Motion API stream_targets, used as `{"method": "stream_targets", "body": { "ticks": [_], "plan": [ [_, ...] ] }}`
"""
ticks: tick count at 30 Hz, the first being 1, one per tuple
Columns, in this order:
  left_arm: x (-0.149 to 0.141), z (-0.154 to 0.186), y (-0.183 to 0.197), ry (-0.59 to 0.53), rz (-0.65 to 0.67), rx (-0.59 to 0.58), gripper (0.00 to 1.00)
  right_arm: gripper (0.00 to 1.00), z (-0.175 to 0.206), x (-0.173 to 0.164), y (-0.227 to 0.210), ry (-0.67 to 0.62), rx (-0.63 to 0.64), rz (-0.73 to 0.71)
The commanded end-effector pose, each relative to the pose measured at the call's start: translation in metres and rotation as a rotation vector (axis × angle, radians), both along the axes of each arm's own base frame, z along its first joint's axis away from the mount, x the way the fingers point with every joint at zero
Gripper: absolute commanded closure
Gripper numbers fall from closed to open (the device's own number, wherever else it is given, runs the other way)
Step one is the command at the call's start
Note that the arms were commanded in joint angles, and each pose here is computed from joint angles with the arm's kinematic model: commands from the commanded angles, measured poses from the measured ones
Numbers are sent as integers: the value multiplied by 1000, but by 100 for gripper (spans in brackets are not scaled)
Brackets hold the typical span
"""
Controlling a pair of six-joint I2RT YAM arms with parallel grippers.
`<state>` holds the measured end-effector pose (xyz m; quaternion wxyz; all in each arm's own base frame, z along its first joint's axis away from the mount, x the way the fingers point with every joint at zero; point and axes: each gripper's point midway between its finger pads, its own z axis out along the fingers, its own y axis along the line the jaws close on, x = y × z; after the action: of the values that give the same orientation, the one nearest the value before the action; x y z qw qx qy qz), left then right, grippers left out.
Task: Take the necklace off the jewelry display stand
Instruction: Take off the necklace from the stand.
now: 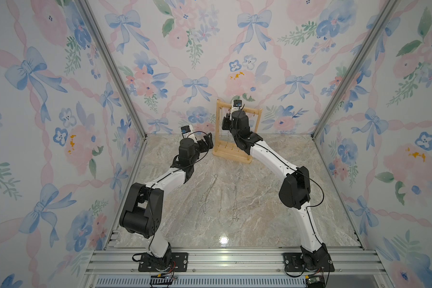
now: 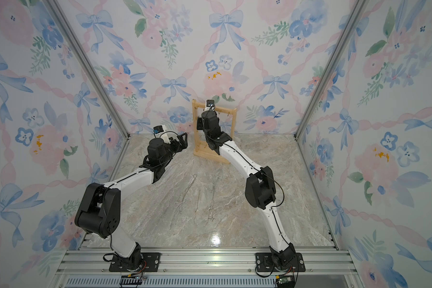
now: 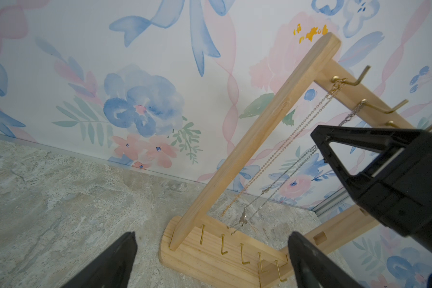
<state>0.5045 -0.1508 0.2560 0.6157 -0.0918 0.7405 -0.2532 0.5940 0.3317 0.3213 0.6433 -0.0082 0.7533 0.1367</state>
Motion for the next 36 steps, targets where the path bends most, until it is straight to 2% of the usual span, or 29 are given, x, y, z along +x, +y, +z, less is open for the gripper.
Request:
{"method": "stream_targets", "body": {
  "ticks": [1, 8, 24, 36],
  "plan": [
    [-2, -3, -2, -5, -19, 6, 2, 90, 3, 5, -5, -15, -6, -20],
    [-2, -3, -3, -5, -24, 4, 2, 100, 15, -1, -5, -36, -12, -12],
    [-2, -6, -5, -3, -35, 7, 2, 100, 32, -24, -1, -39, -1, 57],
    [-1, -7, -6, 0, -41, 8, 2, 100, 45, -37, 11, -22, 67, 206]
  ]
}}
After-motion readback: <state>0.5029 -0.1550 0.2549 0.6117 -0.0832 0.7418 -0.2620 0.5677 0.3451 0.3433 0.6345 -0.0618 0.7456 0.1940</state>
